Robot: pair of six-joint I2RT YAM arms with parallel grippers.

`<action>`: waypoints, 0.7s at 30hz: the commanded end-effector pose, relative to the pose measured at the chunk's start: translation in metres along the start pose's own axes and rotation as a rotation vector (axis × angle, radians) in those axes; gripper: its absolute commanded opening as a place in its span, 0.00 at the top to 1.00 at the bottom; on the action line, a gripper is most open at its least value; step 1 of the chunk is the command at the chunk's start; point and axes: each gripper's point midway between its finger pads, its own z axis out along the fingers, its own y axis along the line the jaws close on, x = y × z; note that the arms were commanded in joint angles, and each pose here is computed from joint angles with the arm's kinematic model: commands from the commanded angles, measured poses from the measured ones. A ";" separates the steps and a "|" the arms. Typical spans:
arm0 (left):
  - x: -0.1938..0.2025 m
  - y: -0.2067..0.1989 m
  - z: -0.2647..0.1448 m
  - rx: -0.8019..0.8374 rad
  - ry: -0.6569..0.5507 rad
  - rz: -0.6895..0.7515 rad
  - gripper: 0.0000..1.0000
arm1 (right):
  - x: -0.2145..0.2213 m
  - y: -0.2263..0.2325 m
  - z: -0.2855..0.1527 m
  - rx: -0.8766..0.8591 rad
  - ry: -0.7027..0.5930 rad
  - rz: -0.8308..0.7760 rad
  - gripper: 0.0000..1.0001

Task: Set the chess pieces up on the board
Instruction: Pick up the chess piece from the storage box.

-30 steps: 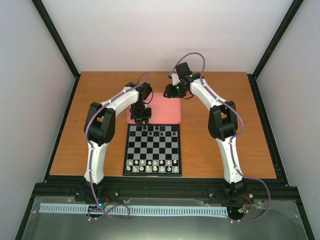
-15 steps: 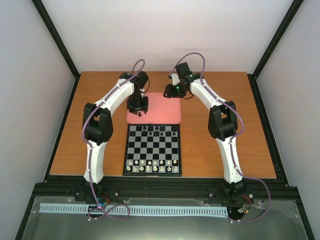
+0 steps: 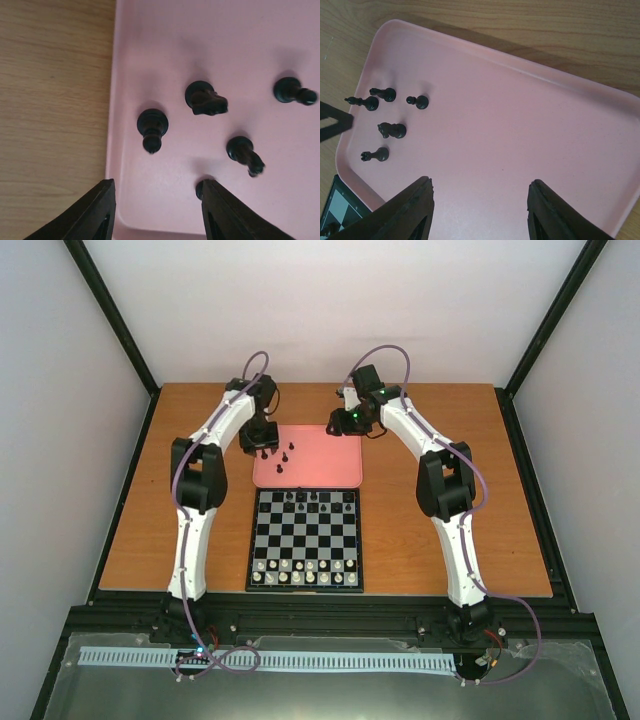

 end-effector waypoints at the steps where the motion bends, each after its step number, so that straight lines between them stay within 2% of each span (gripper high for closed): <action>1: -0.009 -0.005 0.007 0.012 -0.012 0.011 0.50 | -0.005 0.000 0.000 -0.009 -0.010 -0.011 0.48; 17: -0.023 0.001 0.026 0.007 -0.031 -0.020 0.55 | -0.008 0.000 0.003 -0.015 -0.012 -0.010 0.48; 21: -0.027 0.000 0.032 0.008 -0.031 -0.022 0.60 | -0.010 0.001 0.002 -0.016 -0.019 -0.012 0.48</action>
